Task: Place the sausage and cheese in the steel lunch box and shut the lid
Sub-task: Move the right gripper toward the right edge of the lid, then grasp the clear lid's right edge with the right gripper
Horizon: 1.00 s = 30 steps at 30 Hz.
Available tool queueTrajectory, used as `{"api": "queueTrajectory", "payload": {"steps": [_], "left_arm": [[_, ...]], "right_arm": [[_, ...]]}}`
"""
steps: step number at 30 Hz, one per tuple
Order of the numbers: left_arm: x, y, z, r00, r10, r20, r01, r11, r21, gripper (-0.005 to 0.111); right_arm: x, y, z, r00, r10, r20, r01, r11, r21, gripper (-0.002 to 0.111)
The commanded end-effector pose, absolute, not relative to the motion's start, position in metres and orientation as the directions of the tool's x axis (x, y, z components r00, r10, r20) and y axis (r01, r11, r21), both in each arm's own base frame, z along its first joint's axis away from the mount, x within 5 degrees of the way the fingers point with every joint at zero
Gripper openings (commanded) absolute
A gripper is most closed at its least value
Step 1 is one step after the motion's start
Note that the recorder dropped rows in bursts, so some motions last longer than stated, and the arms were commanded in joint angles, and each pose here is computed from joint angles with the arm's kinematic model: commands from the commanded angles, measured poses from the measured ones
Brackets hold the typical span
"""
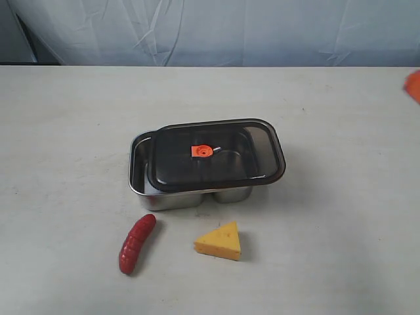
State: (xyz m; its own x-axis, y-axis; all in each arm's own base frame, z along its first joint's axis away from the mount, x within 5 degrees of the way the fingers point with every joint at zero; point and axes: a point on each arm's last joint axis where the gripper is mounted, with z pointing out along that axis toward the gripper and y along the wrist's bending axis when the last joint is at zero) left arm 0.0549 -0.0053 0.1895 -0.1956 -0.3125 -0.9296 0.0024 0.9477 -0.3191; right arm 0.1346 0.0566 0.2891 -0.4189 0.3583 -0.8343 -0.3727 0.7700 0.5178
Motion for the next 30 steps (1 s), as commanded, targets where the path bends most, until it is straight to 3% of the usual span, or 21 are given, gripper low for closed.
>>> {"api": "queueTrajectory", "payload": {"steps": [1,5,8,12,18,20,25,30], "left_arm": [[0.055,-0.005,0.189,-0.190,-0.309,-0.932,0.009,0.949,-0.316,0.000],[0.055,-0.005,0.189,-0.190,-0.309,-0.932,0.009,0.949,-0.316,0.000],[0.055,-0.005,0.189,-0.190,-0.309,-0.932,0.009,0.949,-0.316,0.000],[0.055,-0.005,0.189,-0.190,-0.309,-0.932,0.009,0.949,-0.316,0.000],[0.055,-0.005,0.189,-0.190,-0.309,-0.932,0.009,0.949,-0.316,0.000],[0.055,-0.005,0.189,-0.190,-0.309,-0.932,0.009,0.949,-0.316,0.000],[0.055,-0.005,0.189,-0.190,-0.309,-0.932,0.009,0.949,-0.316,0.000],[0.055,-0.005,0.189,-0.190,-0.309,-0.932,0.009,0.949,-0.316,0.000]], "right_arm": [[0.213,0.090,0.269,-0.742,0.153,-0.653,-0.417,0.657,0.628,-0.001],[0.268,0.109,0.244,-0.883,0.016,-0.469,-0.409,0.462,0.786,-0.001],[0.296,0.109,0.212,-0.945,-0.013,-0.328,-0.310,0.362,0.879,-0.001],[0.315,0.096,0.183,-0.966,0.002,-0.257,-0.236,0.393,0.889,-0.001],[0.325,0.082,0.166,-0.960,0.058,-0.272,-0.215,0.467,0.858,0.002],[0.327,0.080,0.164,-0.956,0.074,-0.282,-0.210,0.499,0.841,0.013],[0.330,0.085,0.153,-0.959,0.077,-0.272,-0.190,0.537,0.822,0.055],[0.328,0.098,0.134,-0.972,0.046,-0.228,-0.166,0.553,0.817,0.058]]}}
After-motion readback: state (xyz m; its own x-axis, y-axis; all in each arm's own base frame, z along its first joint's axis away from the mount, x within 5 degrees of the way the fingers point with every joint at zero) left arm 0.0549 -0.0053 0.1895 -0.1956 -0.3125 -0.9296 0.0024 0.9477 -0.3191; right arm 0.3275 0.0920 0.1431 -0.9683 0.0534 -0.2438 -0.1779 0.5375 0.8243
